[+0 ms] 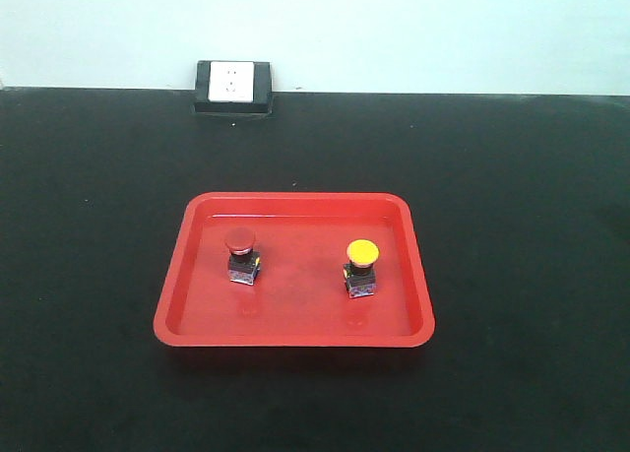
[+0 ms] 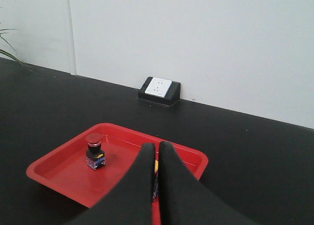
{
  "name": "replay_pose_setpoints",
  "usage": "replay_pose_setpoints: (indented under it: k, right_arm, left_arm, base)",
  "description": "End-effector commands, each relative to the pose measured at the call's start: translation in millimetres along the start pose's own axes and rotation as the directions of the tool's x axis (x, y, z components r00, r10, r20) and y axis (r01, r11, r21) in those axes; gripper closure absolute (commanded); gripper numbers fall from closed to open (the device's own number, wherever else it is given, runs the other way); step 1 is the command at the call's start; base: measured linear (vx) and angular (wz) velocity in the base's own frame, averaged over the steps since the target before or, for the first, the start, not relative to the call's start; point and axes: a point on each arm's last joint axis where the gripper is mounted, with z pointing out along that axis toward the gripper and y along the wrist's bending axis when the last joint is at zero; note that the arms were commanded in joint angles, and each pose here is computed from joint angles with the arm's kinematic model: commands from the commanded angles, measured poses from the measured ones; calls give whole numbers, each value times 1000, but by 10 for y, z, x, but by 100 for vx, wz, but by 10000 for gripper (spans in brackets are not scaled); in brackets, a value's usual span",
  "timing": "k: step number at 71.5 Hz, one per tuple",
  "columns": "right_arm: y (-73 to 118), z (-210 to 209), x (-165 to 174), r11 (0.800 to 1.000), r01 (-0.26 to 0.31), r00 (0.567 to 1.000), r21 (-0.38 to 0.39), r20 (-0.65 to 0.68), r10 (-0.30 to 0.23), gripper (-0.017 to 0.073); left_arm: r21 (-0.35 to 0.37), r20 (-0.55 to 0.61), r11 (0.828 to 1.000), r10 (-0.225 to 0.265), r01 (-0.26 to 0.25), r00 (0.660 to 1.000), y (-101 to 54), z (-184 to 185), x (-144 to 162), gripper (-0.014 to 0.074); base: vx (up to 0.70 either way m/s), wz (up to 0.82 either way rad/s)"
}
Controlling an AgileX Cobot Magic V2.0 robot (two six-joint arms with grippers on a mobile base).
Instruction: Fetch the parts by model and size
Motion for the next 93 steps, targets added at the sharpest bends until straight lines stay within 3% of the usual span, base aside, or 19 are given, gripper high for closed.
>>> replay_pose_setpoints:
  k: [1, 5, 20, 93]
  right_arm:
    - [-18, -12, -137, 1000, 7, 997, 19, 81, -8, 568]
    - [-18, -12, -137, 1000, 7, 997, 19, 81, -8, 568]
    - [-18, -12, -137, 1000, 7, 997, 19, 81, -8, 568]
    - [-18, -12, -137, 1000, 8, 997, 20, 81, -9, 569]
  left_arm:
    - [-5, 181, 999, -46, 48, 982, 12, -8, -79, 599]
    - [-3, 179, 998, -57, 59, 982, 12, -9, -81, 599]
    - [-4, 192, 1000, -17, 18, 981, 8, -11, -93, 599]
    - [-4, 191, 1000, -17, 18, 981, 8, -10, -93, 599]
  base:
    - [0, 0]
    - [0, 0]
    - [0, 0]
    - [0, 0]
